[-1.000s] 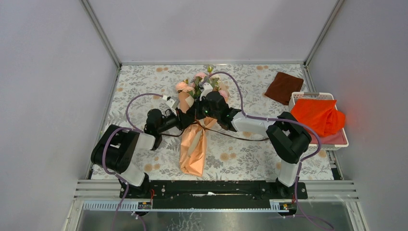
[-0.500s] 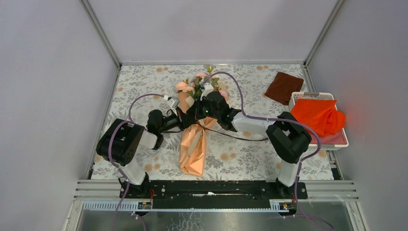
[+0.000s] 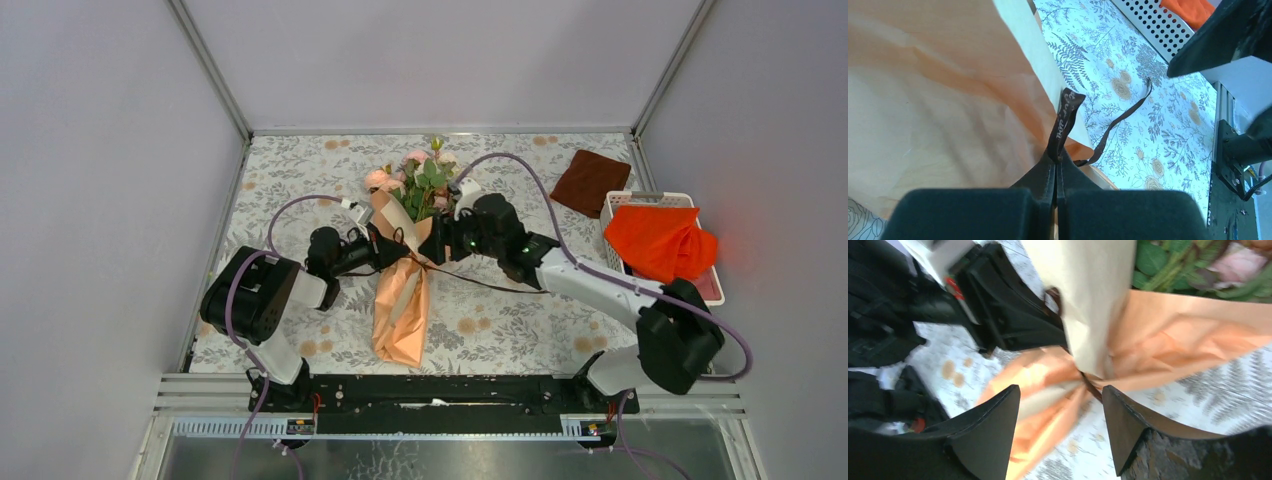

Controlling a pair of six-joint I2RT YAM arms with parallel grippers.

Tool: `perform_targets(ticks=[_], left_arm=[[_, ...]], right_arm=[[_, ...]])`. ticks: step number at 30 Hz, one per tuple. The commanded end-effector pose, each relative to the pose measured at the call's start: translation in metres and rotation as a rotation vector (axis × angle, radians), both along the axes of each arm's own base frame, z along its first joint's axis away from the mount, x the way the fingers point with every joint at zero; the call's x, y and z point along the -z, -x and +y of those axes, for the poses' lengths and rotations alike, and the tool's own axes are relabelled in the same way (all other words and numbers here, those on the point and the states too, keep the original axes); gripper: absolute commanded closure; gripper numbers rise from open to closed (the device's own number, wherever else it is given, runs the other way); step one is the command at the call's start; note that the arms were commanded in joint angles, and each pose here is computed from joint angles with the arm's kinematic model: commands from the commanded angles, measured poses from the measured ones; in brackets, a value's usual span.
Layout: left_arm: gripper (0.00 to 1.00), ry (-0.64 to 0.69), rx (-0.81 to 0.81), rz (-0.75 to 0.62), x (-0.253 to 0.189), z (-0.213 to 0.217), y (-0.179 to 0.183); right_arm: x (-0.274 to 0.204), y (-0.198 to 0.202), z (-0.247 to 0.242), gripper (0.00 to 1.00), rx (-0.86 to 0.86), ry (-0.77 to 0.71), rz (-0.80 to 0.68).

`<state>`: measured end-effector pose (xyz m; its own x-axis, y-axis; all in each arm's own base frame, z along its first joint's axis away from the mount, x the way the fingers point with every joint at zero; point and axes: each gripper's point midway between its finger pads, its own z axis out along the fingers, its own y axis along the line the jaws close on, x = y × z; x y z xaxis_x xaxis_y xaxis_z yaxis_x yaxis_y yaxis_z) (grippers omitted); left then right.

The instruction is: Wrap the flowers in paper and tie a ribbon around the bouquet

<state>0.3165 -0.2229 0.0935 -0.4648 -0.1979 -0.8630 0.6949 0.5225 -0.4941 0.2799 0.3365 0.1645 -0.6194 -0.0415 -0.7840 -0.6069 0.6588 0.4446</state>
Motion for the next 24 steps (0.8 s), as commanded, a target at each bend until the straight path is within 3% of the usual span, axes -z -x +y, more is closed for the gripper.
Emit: perform_targets(ticks=[1,9,16,17,19,21,22,24], left_arm=[[1.00,-0.013,-0.014,-0.043,-0.005,-0.001,-0.009],[1.00,-0.025,-0.021,-0.034,-0.003,0.000,-0.011],[1.00,-0.034,-0.024,-0.041,-0.005,0.001,-0.011],[1.00,-0.037,-0.026,-0.039,-0.004,0.001,-0.012],[1.00,-0.044,-0.037,-0.036,-0.004,0.003,-0.013],[1.00,-0.051,-0.055,-0.028,-0.004,0.006,-0.017],[1.00,-0.049,-0.061,-0.021,-0.005,0.007,-0.019],[1.00,-0.047,-0.060,-0.002,-0.005,0.007,-0.021]], right_arm=[[0.055,0.011,-0.046,0.31,-0.064,0.243,0.007],[0.102,-0.004,-0.037,0.29,-0.227,0.417,-0.007],[0.131,-0.005,-0.028,0.33,-0.254,0.417,0.047],[0.131,-0.004,-0.023,0.42,-0.267,0.390,0.037],[0.130,-0.002,-0.018,0.74,-0.271,0.355,0.044],[0.127,0.003,-0.022,0.95,-0.250,0.354,0.073],[0.127,0.008,-0.027,1.00,-0.232,0.357,0.098],[0.129,0.022,-0.039,1.00,-0.178,0.352,0.155]])
